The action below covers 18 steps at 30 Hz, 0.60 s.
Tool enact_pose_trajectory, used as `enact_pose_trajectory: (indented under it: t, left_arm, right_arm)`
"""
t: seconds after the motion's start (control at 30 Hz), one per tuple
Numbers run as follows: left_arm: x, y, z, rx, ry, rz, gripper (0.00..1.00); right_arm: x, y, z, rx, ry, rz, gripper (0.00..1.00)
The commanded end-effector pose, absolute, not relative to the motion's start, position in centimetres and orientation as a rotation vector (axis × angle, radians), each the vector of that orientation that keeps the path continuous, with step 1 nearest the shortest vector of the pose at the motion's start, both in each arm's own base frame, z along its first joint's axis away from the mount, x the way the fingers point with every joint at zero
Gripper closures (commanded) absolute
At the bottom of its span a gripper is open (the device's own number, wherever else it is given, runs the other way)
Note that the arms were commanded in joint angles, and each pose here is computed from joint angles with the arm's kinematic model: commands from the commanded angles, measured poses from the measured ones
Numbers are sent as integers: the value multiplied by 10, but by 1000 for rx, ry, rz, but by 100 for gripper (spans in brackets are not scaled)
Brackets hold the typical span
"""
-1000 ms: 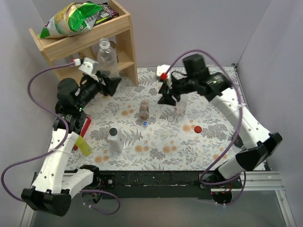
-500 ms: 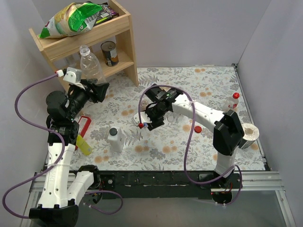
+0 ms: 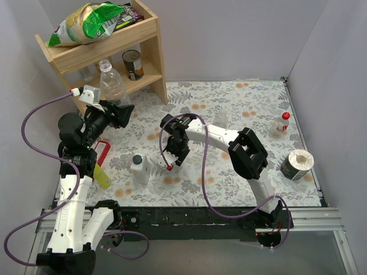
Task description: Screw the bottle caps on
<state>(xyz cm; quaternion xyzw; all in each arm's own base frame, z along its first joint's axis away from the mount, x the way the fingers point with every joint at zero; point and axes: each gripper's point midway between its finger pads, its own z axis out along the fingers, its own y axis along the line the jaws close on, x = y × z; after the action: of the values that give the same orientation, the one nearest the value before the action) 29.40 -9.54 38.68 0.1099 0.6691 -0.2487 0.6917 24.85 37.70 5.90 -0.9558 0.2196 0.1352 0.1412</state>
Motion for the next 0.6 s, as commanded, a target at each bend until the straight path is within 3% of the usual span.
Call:
enact_pose_trajectory:
  t: [0.0,0.57]
  left_arm:
    - [288,-95,388,253,1482,-561,100]
    - [291,-99,376,247,1500,-607,98]
  right_arm:
    - [265,382,65,-2808,517,309,47]
    - [290,375,33,-2922,514,176,48]
